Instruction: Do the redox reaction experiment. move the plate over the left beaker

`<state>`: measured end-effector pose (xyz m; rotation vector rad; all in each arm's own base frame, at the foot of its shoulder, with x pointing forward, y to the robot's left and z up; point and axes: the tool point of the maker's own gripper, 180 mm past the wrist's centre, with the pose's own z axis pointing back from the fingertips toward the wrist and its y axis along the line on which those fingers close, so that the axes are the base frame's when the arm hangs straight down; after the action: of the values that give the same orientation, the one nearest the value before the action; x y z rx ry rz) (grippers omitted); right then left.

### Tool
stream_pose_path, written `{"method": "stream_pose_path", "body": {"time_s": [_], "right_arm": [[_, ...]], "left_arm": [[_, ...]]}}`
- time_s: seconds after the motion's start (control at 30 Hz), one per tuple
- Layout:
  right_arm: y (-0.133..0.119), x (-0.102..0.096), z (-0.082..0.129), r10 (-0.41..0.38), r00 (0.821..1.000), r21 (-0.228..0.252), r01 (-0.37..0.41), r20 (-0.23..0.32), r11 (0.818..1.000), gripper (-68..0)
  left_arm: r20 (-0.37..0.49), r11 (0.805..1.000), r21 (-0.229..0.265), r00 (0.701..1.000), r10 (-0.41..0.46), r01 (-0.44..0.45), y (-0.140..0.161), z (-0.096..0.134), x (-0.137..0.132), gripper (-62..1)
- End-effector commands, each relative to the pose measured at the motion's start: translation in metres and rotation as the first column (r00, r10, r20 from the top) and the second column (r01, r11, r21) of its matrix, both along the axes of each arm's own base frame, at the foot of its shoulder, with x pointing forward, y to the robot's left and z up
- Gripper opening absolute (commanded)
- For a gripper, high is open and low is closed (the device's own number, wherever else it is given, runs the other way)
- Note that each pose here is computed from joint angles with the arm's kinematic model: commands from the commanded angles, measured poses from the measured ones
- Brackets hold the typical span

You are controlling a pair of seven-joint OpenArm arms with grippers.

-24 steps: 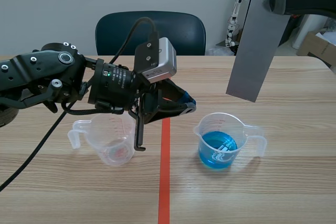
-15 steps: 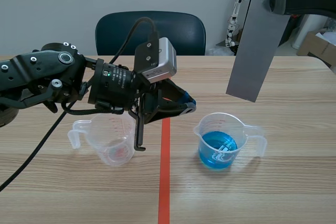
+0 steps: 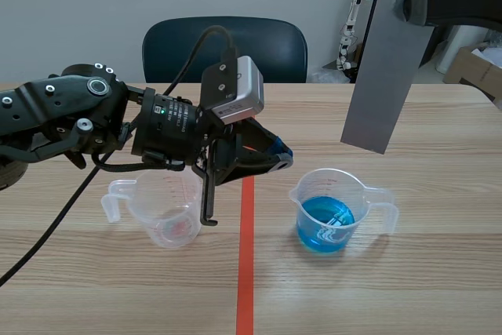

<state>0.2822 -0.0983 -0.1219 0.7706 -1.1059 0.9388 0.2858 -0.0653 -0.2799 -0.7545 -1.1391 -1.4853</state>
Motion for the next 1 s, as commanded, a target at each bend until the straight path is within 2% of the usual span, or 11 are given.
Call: {"method": "stream_pose_path", "body": {"time_s": [0.0, 0.27, 0.4, 0.57, 0.63, 0.73, 0.97], "right_arm": [[-0.001, 0.003, 0.014, 0.003, 0.999, 0.02, -0.004, 0.035, 1.0, -66.9], [-0.001, 0.003, 0.014, 0.003, 0.999, 0.02, -0.004, 0.035, 1.0, -66.9], [-0.001, 0.003, 0.014, 0.003, 0.999, 0.02, -0.004, 0.035, 1.0, -66.9], [-0.001, 0.003, 0.015, 0.003, 0.999, 0.024, -0.004, 0.037, 1.0, -66.9], [0.0, 0.003, 0.015, 0.003, 0.999, 0.027, -0.004, 0.039, 1.0, -66.9], [0.0, 0.003, 0.015, 0.003, 0.999, 0.028, -0.004, 0.039, 1.0, -66.9], [0.001, 0.004, 0.017, -0.001, 0.998, 0.041, -0.002, 0.062, 0.999, -66.9]], "left_arm": [[0.028, 0.999, -0.042, 1.0, -0.012, 0.013, -0.008, 0.017, 0.002, -58.5], [0.028, 0.999, -0.044, 1.0, -0.01, 0.011, -0.005, 0.017, 0.003, -58.6], [0.025, 0.999, -0.041, 1.0, 0.003, -0.002, 0.01, 0.015, 0.004, -58.6], [0.009, 0.999, -0.04, 0.999, 0.034, -0.034, 0.042, 0.011, 0.005, -58.6], [-0.02, 0.995, -0.083, 0.998, 0.06, -0.062, 0.058, 0.016, 0.004, -58.6], [-0.071, 0.978, -0.161, 0.99, 0.125, -0.135, 0.084, 0.027, 0.007, -58.6], [-0.108, 0.921, -0.273, 0.96, 0.257, -0.277, 0.155, 0.047, 0.003, -58.6]]}}
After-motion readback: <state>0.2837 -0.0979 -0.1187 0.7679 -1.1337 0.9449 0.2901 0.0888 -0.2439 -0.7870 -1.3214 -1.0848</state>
